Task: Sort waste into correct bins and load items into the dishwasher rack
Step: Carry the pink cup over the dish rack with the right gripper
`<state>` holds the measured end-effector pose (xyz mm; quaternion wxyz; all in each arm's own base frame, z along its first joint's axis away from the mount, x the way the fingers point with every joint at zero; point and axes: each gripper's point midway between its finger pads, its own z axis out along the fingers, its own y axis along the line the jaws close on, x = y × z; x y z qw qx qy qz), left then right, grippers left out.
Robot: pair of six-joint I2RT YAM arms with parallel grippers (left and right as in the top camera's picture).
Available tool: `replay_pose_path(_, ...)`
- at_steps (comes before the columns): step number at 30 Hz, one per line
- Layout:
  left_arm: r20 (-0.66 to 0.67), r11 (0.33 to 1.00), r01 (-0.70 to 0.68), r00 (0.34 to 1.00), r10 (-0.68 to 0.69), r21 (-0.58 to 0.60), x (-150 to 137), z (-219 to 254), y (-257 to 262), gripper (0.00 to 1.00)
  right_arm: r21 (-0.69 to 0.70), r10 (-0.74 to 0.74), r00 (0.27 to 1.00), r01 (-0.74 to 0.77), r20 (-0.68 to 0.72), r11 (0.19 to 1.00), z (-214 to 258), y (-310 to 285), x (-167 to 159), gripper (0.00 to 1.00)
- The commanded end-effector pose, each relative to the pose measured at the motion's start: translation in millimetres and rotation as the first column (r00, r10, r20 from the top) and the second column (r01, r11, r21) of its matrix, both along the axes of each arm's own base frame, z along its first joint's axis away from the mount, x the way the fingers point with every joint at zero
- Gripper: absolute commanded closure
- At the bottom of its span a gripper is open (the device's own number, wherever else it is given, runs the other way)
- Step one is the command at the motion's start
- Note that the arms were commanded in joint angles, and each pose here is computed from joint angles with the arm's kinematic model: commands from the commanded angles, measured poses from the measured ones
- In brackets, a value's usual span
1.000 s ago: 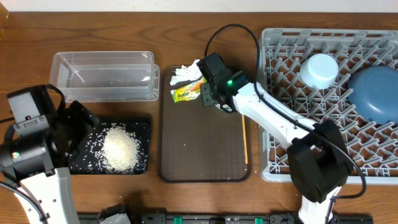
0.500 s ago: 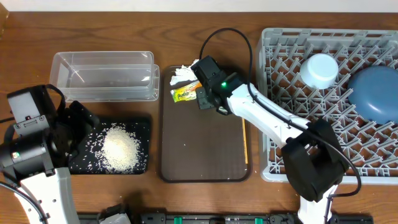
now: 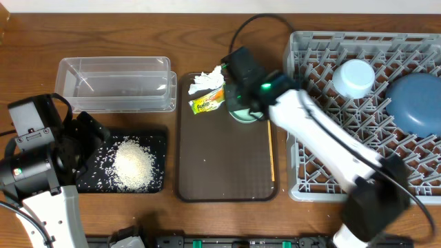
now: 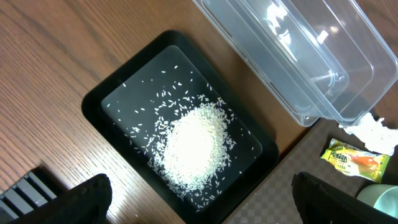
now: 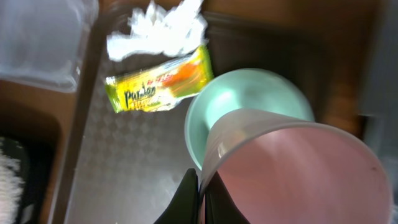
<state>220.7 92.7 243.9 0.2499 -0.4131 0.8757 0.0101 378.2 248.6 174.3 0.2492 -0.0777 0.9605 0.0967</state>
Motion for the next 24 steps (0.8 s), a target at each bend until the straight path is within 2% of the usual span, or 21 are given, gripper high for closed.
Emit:
replay_pose_path(1, 0.005, 1.000, -0.009, 1.000, 0.009, 0.006, -1, 3, 2, 0.05, 0.057, -0.117, 0.989, 0.112, 0.095, 0.992, 64, -52, 7, 0.99)
replay_pose_path(6, 0.005, 1.000, -0.009, 1.000, 0.009, 0.006, -1, 3, 2, 0.05, 0.085, -0.223, 0.974, 0.226, -0.044, 0.970, 71, -137, -12, 0.99)
replay_pose_path(10, 0.005, 1.000, -0.009, 1.000, 0.009, 0.006, -1, 3, 2, 0.05, 0.239, -0.115, 0.985, 0.143, -0.130, 0.960, 75, -176, -24, 0.99)
replay_pose_path(12, 0.005, 1.000, -0.009, 1.000, 0.009, 0.006, -1, 3, 2, 0.05, 0.379, -0.037, 0.992, 0.080, -0.117, 0.922, 83, -188, -28, 0.99)
replay_pose_path(15, 0.005, 1.000, -0.009, 1.000, 0.009, 0.006, -1, 3, 2, 0.05, 0.542, -0.014, 0.998, 0.047, -0.065, 0.839, 95, -211, -31, 0.99)
replay_pose_path(20, 0.005, 1.000, -0.009, 1.000, 0.009, 0.006, -1, 3, 2, 0.05, 0.683, -0.095, 0.995, 0.094, -0.037, 0.725, 81, -250, -30, 0.99)
replay_pose_path(24, 0.005, 1.000, -0.009, 1.000, 0.009, 0.006, -1, 3, 2, 0.05, 0.799, -0.066, 0.993, -0.036, 0.095, 0.601, 73, -252, -30, 0.99)
